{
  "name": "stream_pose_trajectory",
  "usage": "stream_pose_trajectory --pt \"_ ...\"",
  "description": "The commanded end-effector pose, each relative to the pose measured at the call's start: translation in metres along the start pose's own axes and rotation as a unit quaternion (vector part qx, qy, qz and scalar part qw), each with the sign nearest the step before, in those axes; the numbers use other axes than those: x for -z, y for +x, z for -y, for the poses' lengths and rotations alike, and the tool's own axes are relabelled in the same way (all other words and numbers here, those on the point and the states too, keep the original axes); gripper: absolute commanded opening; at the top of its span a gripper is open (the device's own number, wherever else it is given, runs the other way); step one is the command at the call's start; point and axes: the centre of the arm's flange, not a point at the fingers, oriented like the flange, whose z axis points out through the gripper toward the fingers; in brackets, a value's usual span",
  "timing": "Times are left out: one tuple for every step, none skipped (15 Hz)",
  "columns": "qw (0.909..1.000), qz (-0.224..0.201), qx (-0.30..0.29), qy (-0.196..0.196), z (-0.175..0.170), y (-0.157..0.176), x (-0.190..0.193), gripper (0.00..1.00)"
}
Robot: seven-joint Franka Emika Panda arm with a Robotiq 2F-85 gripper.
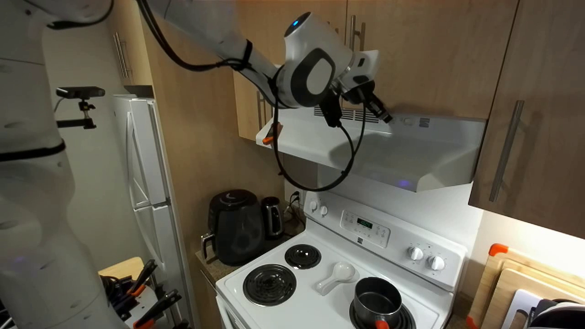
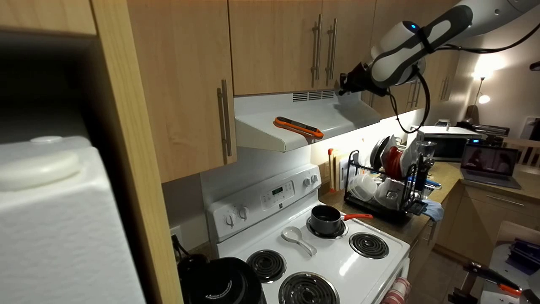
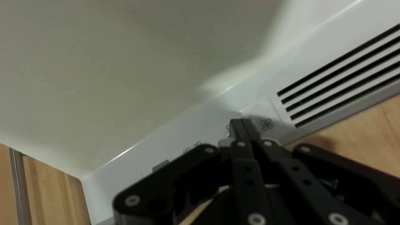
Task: Turn off the light of the oven filter
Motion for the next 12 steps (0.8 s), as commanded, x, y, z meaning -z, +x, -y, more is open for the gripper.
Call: stream_pose_trajectory --pt "1.0000 -0.002 -0.001 0.000 0.0064 -0.0003 -0.0067 0.00" --pt "1.0000 -0.001 -0.002 0.000 0.0069 0.0009 -0.0081 0.00" --pt "1.0000 -0.001 -0.002 0.000 0.0073 0.0018 -0.0087 0.00" --pt "1.0000 -0.002 -0.003 0.000 0.0076 0.0025 -0.0090 0.00" --pt "1.0000 -0.002 -0.003 -0.001 0.0078 0.0031 -0.0094 0.00" --pt "1.0000 -0.002 -0.003 -0.001 0.0079 0.0036 -0.0102 0.00" --pt "1.0000 -0.002 -0.004 -0.001 0.0081 0.0039 -0.0106 0.00" --pt "1.0000 -0.001 -0.003 -0.001 0.0085 0.0043 -0.0114 0.00" --pt "1.0000 -0.001 -0.002 0.000 0.0091 0.0049 -0.0123 0.00" --pt "1.0000 0.001 -0.002 0.001 0.0101 0.0057 -0.0133 0.00" --pt "1.0000 0.002 -0.001 0.002 0.0113 0.0062 -0.0142 0.00" --pt "1.0000 0.003 0.000 0.003 0.0130 0.0067 -0.0151 0.00"
